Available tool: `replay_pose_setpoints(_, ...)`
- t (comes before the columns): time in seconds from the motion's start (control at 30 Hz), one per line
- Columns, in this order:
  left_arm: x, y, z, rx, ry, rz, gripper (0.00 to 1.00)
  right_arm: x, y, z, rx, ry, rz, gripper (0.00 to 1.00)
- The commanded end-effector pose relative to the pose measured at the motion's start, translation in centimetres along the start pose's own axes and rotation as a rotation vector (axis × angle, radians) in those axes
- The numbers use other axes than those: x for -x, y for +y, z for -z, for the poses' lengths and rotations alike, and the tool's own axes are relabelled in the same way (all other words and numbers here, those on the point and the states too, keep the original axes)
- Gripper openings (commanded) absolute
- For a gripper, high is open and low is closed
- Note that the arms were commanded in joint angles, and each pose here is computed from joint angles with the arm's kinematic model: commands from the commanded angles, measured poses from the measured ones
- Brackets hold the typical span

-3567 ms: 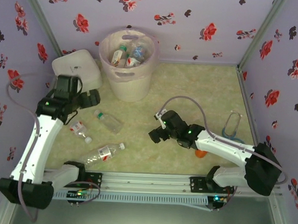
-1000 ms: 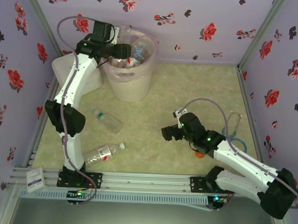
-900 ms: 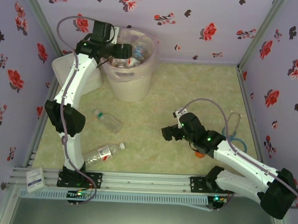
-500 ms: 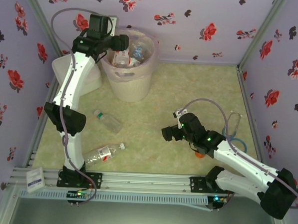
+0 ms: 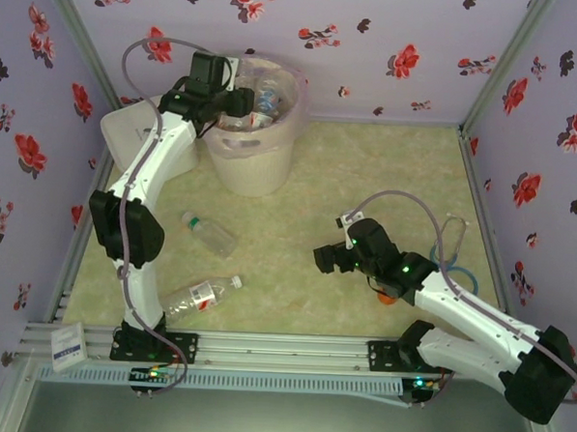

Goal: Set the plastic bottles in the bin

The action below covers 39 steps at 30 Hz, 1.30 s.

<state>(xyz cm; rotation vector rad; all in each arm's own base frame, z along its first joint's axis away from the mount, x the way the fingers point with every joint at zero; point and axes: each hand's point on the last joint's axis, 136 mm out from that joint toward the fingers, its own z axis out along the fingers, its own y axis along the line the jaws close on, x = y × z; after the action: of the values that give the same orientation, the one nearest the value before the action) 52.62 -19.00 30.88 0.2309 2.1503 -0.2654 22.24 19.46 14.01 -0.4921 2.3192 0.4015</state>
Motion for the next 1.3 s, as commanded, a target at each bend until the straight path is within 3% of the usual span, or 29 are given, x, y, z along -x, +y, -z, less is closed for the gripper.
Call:
replay_pose_setpoints(0.0,-6.0,-0.9,-1.6,-0.035,0.196,0.006,0.57,0.6,0.4,-0.1,0.018,-0.010,-0.018,1.00)
replay_pose_setpoints(0.27,-0.5,-1.7,2.0,-0.058,0.081,-0.025,0.62,1.1,0.6,0.4,0.020,-0.027,-0.027,1.00)
replay_pose_setpoints(0.57,5.0,-2.5,8.3,-0.079,-0.072,-0.068,0.97,1.7,1.5,0.4,0.039,-0.036,-0.009,1.00)
replay_pose_setpoints(0.73,5.9,-2.3,13.9,-0.076,-0.144,-0.068,1.00,2.3,3.0,-0.4,0.058,-0.037,0.036,1.00)
replay_pose_setpoints(0.87,3.7,-0.6,18.1,-0.038,-0.166,-0.021,1.00,2.4,3.3,-1.0,0.048,-0.027,0.061,1.00)
replay_pose_setpoints(1.07,-3.7,5.7,22.3,0.087,-0.127,0.200,1.00,3.7,3.9,-1.1,0.090,-0.085,0.029,1.00)
replay_pose_setpoints(1.17,-8.4,8.0,22.5,0.108,-0.089,0.334,1.00,4.2,4.0,-1.3,0.102,-0.088,0.027,1.00)
replay_pose_setpoints(1.27,-12.8,8.6,20.5,0.090,-0.016,0.460,1.00,4.3,3.9,-1.8,0.100,-0.077,0.036,1.00)
